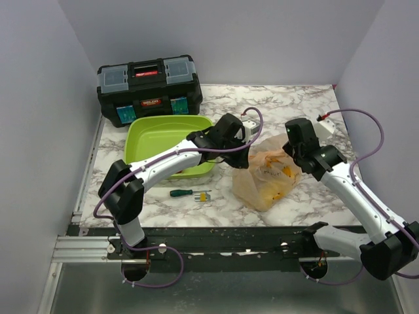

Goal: Take the fake fruits out of the plastic bag
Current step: Untie the plastic bag at the center of the board.

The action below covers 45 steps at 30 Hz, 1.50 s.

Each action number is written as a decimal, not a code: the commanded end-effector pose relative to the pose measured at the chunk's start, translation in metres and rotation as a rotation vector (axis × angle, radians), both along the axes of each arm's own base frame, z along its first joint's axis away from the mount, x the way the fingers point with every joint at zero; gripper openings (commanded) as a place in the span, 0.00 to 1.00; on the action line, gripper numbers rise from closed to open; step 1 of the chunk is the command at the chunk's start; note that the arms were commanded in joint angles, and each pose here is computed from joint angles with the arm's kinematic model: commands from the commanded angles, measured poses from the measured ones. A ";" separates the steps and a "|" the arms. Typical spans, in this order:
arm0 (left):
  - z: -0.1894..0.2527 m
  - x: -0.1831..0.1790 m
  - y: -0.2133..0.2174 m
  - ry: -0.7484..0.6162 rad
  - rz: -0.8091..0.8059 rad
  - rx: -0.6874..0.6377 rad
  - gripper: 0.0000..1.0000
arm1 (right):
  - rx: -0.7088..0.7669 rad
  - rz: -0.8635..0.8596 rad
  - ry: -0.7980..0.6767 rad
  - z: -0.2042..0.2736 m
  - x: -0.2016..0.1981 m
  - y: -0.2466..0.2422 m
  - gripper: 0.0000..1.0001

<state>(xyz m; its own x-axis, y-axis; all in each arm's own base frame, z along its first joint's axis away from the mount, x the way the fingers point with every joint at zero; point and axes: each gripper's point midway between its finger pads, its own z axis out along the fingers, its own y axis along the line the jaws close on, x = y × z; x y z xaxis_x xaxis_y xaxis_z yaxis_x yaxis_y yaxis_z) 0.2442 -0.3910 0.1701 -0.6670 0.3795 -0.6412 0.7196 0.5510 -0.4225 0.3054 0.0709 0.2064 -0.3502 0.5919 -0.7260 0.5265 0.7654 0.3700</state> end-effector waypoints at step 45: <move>0.019 -0.004 0.007 -0.037 0.008 -0.011 0.00 | -0.073 0.463 0.132 -0.016 -0.018 0.037 0.67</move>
<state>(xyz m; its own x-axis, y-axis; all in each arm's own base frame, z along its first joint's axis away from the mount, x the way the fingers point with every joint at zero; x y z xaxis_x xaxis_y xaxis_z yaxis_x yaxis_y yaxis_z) 0.2454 -0.3859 0.1735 -0.6633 0.3771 -0.6464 0.7169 0.5680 -0.4043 0.2772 0.1196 0.1867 -0.7206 0.2574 -0.6438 0.1016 0.9577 0.2692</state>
